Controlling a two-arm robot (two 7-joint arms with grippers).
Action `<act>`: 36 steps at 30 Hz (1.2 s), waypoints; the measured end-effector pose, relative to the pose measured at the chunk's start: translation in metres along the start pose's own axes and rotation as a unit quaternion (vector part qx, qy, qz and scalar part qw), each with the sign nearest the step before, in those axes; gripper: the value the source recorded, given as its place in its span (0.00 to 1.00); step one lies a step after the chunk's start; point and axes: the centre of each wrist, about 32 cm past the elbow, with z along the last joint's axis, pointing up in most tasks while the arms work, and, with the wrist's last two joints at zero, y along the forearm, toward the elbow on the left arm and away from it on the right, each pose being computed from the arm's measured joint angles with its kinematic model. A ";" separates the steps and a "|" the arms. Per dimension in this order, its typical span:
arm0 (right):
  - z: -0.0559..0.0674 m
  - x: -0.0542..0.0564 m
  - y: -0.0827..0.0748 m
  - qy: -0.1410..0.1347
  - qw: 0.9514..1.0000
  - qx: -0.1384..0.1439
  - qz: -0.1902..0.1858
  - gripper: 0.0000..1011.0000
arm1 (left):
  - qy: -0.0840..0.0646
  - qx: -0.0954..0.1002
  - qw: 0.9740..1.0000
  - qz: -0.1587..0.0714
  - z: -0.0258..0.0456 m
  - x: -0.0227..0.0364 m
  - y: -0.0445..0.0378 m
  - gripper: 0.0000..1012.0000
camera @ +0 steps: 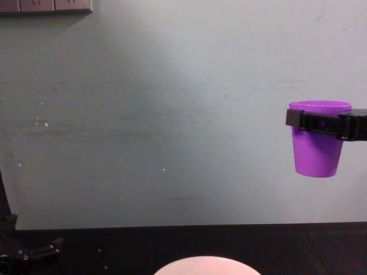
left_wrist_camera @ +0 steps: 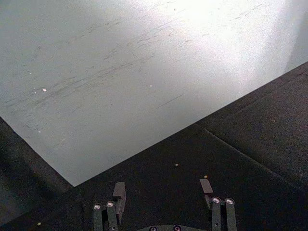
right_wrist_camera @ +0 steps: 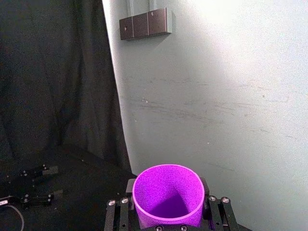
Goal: Pick up the cup and pour the mung beans from the cup into the bowl.
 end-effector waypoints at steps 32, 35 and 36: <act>0.000 0.000 0.000 0.000 1.000 0.000 0.000 0.74 | 0.000 0.000 1.000 0.000 0.0000 0.0000 0.0000 0.99; 0.000 0.000 0.000 0.000 1.000 0.000 0.000 0.74 | 0.000 0.000 1.000 0.000 0.0000 0.0000 0.0000 0.99; 0.000 0.000 0.000 0.000 1.000 0.000 0.000 0.74 | 0.000 0.000 1.000 0.000 0.0000 0.0000 0.0000 0.99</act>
